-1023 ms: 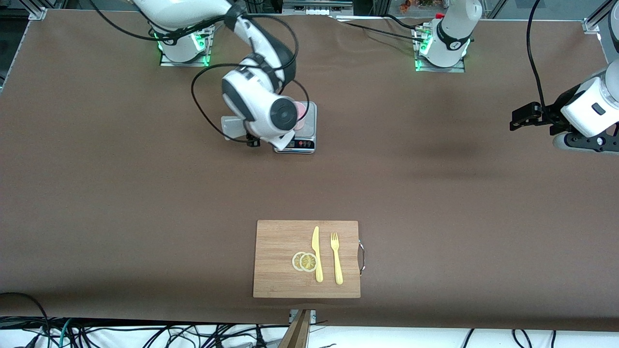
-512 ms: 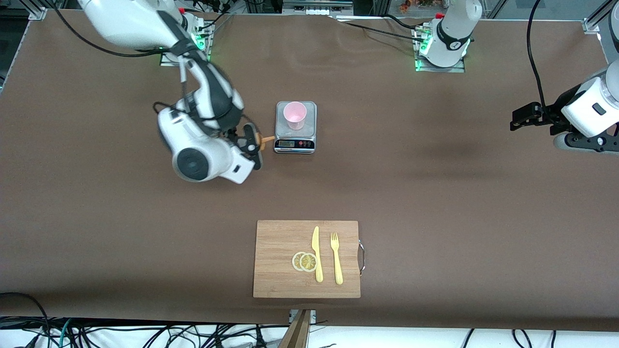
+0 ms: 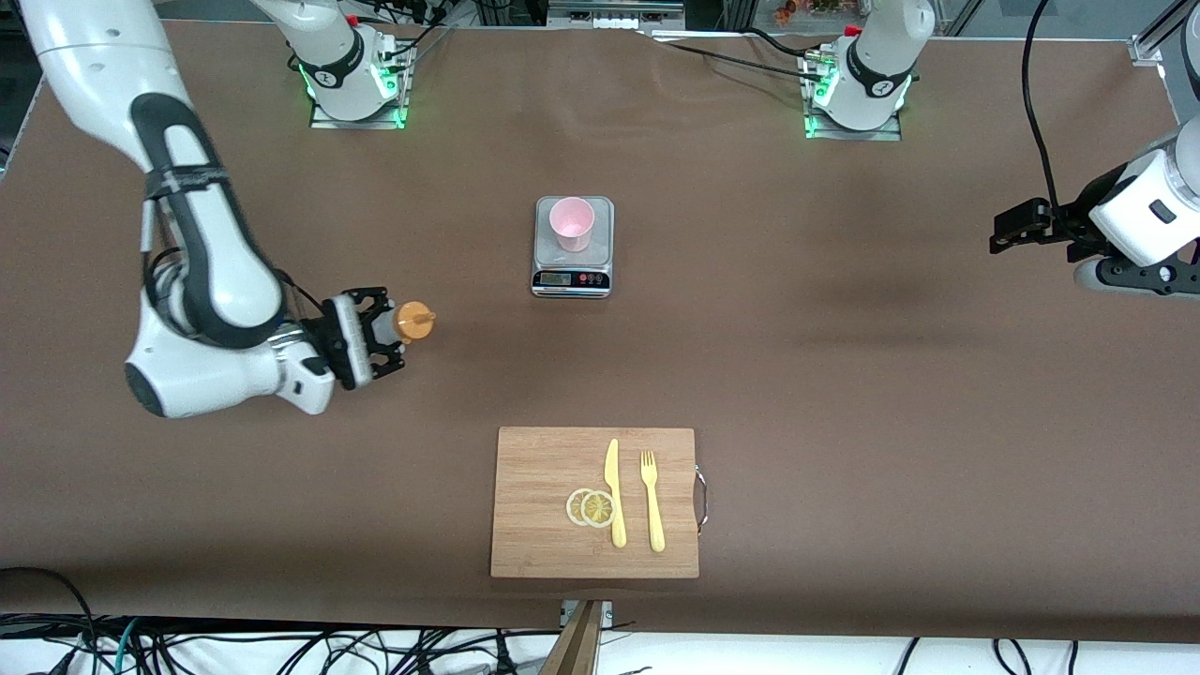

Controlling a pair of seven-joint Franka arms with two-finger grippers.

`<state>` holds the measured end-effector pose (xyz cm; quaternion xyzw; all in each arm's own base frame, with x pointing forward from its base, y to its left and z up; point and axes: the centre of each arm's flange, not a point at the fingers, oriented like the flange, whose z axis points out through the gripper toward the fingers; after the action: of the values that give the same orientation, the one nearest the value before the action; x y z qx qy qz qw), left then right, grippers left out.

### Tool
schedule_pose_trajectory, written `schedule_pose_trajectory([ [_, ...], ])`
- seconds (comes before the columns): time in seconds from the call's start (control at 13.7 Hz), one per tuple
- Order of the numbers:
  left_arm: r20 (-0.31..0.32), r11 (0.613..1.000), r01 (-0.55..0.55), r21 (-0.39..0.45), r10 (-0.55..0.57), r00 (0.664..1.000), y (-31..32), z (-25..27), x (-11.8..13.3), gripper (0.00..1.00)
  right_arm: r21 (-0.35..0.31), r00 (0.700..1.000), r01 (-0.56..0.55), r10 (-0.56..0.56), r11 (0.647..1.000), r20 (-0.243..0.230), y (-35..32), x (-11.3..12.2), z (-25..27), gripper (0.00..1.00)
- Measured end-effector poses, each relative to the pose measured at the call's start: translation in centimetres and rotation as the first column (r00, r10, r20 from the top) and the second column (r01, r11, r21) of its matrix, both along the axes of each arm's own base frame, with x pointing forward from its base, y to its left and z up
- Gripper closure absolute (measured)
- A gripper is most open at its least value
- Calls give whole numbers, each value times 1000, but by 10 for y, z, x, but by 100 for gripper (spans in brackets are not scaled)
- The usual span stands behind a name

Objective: Add sauce to pink cup with both arms
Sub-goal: 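Carry the bottle back and lower it to the table with the right gripper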

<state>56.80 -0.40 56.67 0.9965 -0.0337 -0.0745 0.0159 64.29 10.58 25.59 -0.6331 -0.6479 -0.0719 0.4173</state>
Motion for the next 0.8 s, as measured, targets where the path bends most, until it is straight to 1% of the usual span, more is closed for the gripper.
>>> schedule_pose_trajectory([
  [0.07, 0, 1000, 0, 0, 0, 1000, 0, 0, 0, 0, 65, 1000, 28, -27, 997, -13, -17, -3, -13, 70],
  [0.22, 0, 1000, 0, 0, 0, 1000, 0, 0, 0, 0, 188, 998, 64, -59, 980, -33, -46, -12, -39, 70],
  [0.29, 0, 1000, 1, 0, -1, 1000, 0, 0, 0, 0, 241, 997, 76, -67, 968, -43, -59, -17, -51, 70],
  [0.44, 0, 1000, 1, 0, -1, 1000, 0, 0, 0, 0, 333, 996, 91, -79, 939, -48, -84, -28, -73, 70],
  [0.58, 0, 1000, 1, 0, -1, 1000, 0, 0, 0, 0, 420, 996, 92, -86, 903, -33, -105, -39, -93, 70],
  [0.73, 0, 1000, 1, 0, -1, 1000, -1, 0, 0, 0, 508, 996, 80, -88, 858, -7, -119, -50, -113, 70],
  [0.8, 0, 1000, 2, 0, -2, 1000, -1, 0, 0, 0, 541, 996, 77, -94, 837, 3, -125, -55, -123, 70],
])
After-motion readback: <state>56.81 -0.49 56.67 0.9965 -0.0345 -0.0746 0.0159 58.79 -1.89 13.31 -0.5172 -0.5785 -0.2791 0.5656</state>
